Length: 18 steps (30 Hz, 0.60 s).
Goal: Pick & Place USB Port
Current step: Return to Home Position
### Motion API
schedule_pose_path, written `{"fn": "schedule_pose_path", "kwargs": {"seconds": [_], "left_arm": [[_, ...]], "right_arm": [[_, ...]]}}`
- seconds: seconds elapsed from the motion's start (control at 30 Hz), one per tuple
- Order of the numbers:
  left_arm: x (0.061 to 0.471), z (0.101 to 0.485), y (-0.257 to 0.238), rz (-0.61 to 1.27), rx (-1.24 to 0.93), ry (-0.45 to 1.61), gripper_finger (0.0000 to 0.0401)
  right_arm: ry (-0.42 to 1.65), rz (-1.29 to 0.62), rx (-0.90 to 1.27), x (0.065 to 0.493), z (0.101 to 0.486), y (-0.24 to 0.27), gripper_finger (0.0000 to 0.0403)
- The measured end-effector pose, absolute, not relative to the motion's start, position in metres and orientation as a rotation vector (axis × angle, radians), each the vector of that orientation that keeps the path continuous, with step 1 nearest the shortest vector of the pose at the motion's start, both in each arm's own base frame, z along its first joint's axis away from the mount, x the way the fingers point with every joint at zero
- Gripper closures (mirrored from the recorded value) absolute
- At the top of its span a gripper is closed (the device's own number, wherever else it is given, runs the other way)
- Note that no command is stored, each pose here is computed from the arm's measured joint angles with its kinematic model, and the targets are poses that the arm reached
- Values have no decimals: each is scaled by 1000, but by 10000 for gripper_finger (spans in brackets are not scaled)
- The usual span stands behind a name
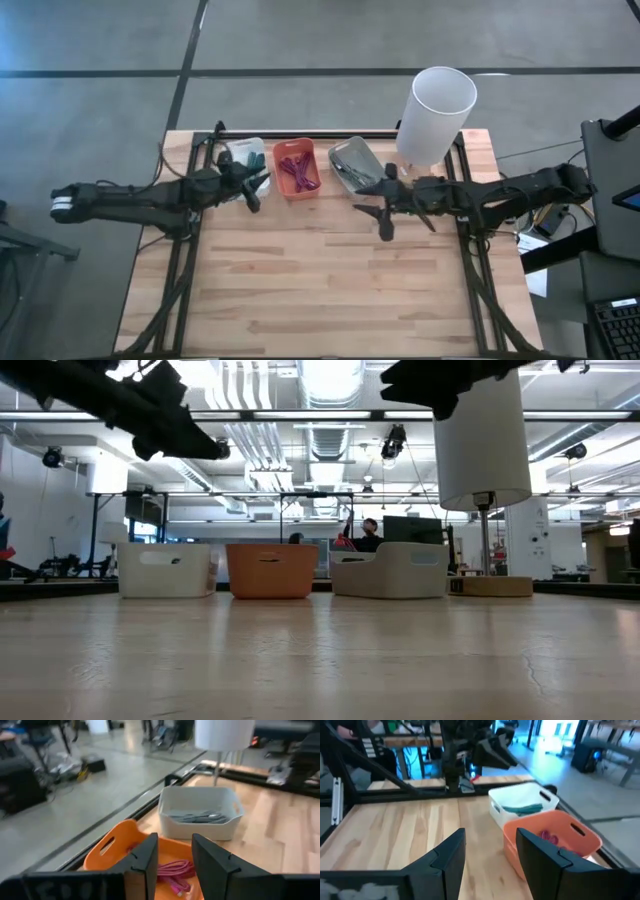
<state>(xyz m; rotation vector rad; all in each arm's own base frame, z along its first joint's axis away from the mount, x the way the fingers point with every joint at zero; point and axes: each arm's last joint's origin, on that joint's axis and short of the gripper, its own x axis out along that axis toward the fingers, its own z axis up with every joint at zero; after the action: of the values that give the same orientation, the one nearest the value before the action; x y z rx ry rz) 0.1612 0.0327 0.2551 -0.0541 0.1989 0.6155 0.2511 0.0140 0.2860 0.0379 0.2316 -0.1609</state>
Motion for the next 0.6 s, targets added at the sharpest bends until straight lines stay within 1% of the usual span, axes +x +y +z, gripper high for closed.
{"fn": "schedule_pose_path", "kwargs": {"seconds": [0.13,0.3,0.5,0.6], "left_arm": [[153,249,30,563,-51,114,286],[141,241,27,492,-43,63,286],[129,234,25,465,-48,11,286],[125,229,24,449,-50,-21,286]], "right_arm": [[182,-157,23,231,278,12,234],[142,-142,11,203,269,10,234],[77,-5,-14,175,261,12,234],[45,10,-11,164,259,11,234]]}}
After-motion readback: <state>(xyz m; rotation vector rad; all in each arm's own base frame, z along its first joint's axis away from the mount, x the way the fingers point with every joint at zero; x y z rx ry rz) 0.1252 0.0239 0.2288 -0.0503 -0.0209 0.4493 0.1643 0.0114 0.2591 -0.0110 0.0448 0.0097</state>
